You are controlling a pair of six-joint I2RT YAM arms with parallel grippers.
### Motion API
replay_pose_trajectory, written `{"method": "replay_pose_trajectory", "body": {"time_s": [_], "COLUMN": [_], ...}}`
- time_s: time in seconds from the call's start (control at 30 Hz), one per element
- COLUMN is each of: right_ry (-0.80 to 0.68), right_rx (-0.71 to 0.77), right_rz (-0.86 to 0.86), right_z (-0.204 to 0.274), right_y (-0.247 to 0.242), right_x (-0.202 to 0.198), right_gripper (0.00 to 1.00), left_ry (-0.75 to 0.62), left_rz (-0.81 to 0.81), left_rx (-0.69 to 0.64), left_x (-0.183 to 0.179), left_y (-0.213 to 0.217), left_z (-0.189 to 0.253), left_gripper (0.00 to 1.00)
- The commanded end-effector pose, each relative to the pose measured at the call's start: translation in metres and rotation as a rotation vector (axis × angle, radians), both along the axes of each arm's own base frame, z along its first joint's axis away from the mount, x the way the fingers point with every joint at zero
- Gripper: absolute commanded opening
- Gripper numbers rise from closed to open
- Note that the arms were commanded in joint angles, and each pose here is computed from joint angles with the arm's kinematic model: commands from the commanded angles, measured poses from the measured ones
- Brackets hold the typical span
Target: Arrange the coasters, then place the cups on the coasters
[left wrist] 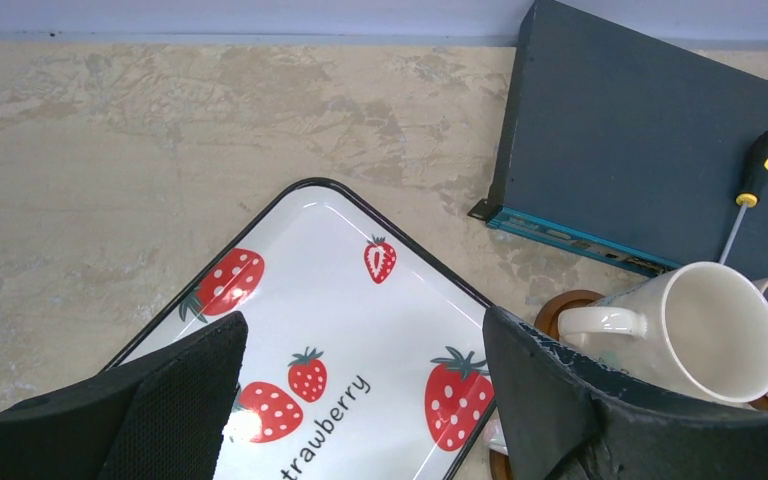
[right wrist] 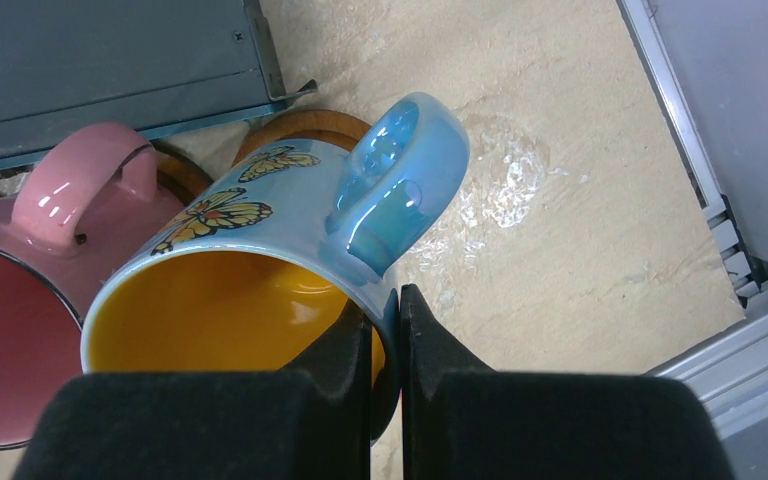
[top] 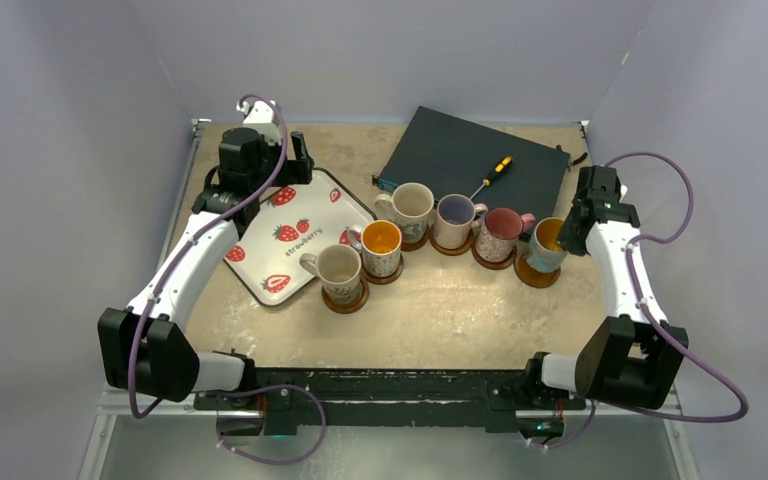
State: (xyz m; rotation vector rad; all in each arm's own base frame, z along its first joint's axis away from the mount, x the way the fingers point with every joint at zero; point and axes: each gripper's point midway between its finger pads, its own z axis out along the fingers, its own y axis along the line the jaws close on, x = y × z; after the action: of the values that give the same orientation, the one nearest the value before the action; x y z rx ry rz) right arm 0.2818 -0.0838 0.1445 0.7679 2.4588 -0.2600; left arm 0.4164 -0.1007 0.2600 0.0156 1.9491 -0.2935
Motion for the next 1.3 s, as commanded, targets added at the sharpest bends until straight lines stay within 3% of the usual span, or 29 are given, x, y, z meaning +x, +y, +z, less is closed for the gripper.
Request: {"method": "replay_pose_trajectory", "body": {"time_s": [0.0, 1.27], "right_ry": [-0.086, 0.020], "right_rx": [-0.024, -0.017], "right_rz": [-0.025, -0.043], "right_z": [0.013, -0.022], "right_y": [-0.007, -0.009], "right_x": [0.018, 0.017], "right_gripper": [0.00, 0.02], "left_ry": [-0.059, -0.046], "left_rz": [0.009, 0.016], "left_rx": [-0.022, -0.008], "left_x": [0.002, 0.004], "left_y": [0.000, 0.002], "left_z": [0.019, 0.013], "left_gripper": [0.83, 0.83]}}
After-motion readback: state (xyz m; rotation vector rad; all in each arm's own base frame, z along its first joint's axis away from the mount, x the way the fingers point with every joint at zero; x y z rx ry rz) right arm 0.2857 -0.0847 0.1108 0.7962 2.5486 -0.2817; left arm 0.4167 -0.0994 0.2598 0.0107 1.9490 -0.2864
